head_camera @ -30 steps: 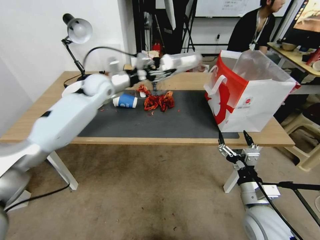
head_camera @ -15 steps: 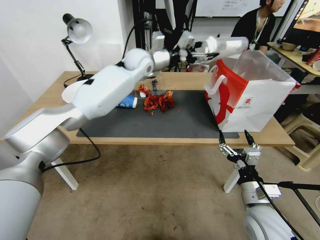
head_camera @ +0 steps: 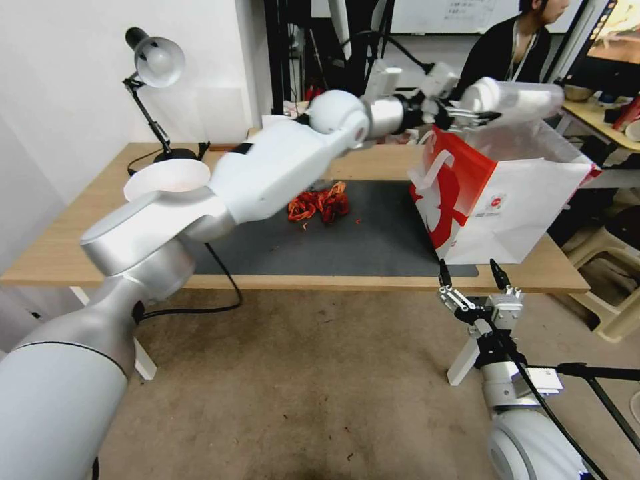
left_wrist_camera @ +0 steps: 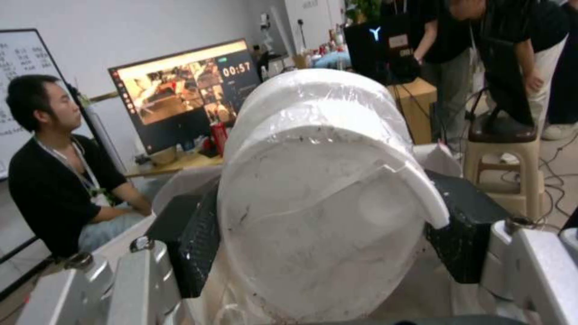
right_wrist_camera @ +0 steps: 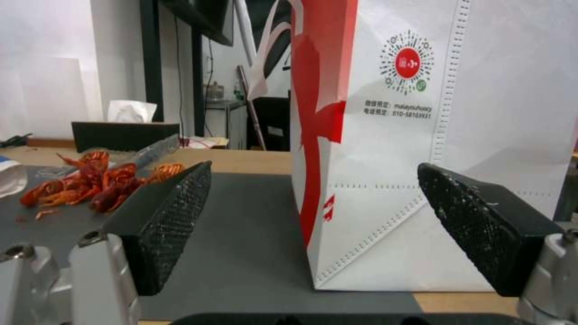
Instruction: Pick up the trash from the table and place it into the takeout bag.
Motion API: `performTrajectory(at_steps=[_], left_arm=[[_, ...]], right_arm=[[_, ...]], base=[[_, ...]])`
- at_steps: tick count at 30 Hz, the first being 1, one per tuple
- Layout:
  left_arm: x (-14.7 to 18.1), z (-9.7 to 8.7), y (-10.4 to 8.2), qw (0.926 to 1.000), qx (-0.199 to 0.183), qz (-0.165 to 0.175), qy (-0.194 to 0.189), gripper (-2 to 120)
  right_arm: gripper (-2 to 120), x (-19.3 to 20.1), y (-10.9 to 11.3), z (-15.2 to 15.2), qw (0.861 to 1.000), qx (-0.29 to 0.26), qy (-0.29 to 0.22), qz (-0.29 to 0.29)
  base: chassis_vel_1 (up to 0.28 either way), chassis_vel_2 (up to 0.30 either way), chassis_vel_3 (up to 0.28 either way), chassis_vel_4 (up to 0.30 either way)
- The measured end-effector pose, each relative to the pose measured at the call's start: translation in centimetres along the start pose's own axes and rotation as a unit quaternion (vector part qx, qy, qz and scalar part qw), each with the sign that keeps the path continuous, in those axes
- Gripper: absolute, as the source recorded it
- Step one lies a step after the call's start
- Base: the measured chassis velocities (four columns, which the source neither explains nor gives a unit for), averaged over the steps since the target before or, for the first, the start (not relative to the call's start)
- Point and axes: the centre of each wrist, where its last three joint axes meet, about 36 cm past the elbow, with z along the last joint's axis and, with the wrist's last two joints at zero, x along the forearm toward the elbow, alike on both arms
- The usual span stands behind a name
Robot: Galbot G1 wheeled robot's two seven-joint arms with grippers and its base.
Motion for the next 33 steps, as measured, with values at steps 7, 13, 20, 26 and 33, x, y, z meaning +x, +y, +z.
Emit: performTrajectory(at_steps=[7, 13, 20, 26, 33], left_arm=[[0.1, 1.0, 0.3, 0.9998, -0.006, -0.012, 0.013, 75], [0.5, 1.2, 0.3, 0.9998, -0.005, -0.013, 0.013, 96], [1.0, 1.1, 0.5, 0.9998, 0.001, -0.018, 0.004, 100], [3.2, 1.1, 1.3, 0.9979, 0.026, -0.053, -0.029, 100], [9.3, 4.2, 3.2, 0.9899, 0.057, -0.121, -0.046, 100]], right_arm=[[88, 0.1, 0.0, -0.2, 1.0, -0.001, -0.002, 0.001], [88, 0.2, 0.0, -0.2, 1.0, -0.002, -0.002, 0.001], [88, 0.2, 0.0, -0.3, 1.0, -0.002, -0.003, 0.001], [88, 0.2, 0.0, -0.3, 1.0, -0.002, -0.003, 0.002], [88, 0.3, 0.2, -0.2, 1.0, -0.004, -0.001, 0.004]], base=[[0.0, 0.0, 0.0, 0.0], [0.0, 0.0, 0.0, 0.0], [0.0, 0.0, 0.0, 0.0], [0.0, 0.0, 0.0, 0.0], [0.0, 0.0, 0.0, 0.0]])
